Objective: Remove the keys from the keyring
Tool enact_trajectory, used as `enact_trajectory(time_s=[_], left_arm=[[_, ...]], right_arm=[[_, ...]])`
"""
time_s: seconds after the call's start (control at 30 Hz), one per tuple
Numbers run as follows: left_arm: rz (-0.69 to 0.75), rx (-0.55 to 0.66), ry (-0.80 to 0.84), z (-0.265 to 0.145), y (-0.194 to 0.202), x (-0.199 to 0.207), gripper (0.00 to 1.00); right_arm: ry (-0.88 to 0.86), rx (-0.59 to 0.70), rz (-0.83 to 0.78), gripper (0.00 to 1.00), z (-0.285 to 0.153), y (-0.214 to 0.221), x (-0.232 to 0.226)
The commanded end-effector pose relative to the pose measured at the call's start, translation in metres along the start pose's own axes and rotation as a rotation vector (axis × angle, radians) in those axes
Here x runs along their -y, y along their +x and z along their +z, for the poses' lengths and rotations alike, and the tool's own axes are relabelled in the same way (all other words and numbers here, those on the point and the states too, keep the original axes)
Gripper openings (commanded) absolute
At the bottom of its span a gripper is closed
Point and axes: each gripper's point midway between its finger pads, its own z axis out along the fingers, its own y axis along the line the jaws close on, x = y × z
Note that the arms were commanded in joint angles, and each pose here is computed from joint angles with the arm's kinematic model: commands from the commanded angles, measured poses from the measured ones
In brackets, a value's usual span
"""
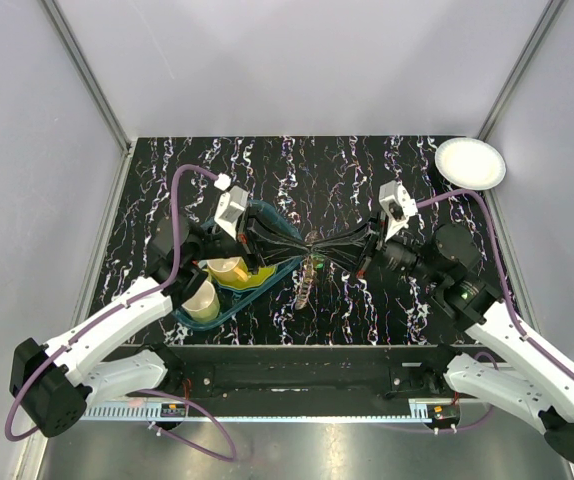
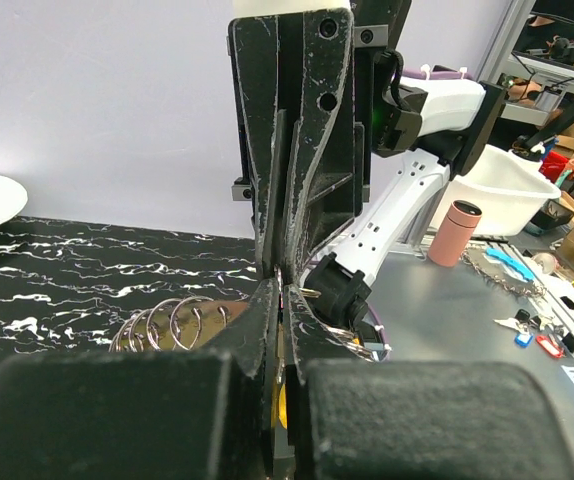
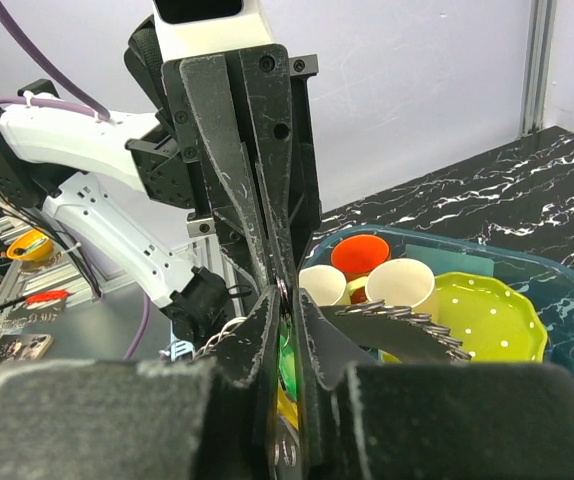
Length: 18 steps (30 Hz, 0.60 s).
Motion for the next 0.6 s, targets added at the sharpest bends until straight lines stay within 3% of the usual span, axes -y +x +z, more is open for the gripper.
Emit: enact_trajectory(time_s=[0.0, 0.23, 0.57], left_arm=[[0.111, 0.060, 0.022, 0.000, -0.024, 0.010, 0.00], [0.111, 0.074, -0.003, -0.001, -0.028, 0.006, 0.00], [0.103, 0.086, 0.008, -0.001, -0.030, 0.008, 0.00]], right_arm=[[0.012, 0.014, -0.017, 0.13, -0.002, 0.001, 0.003], [0.012, -0.032, -0.004, 0.14, -0.008, 0.020, 0.004], [-0.003, 0.006, -0.025, 0.13, -0.004, 0.013, 0.004]])
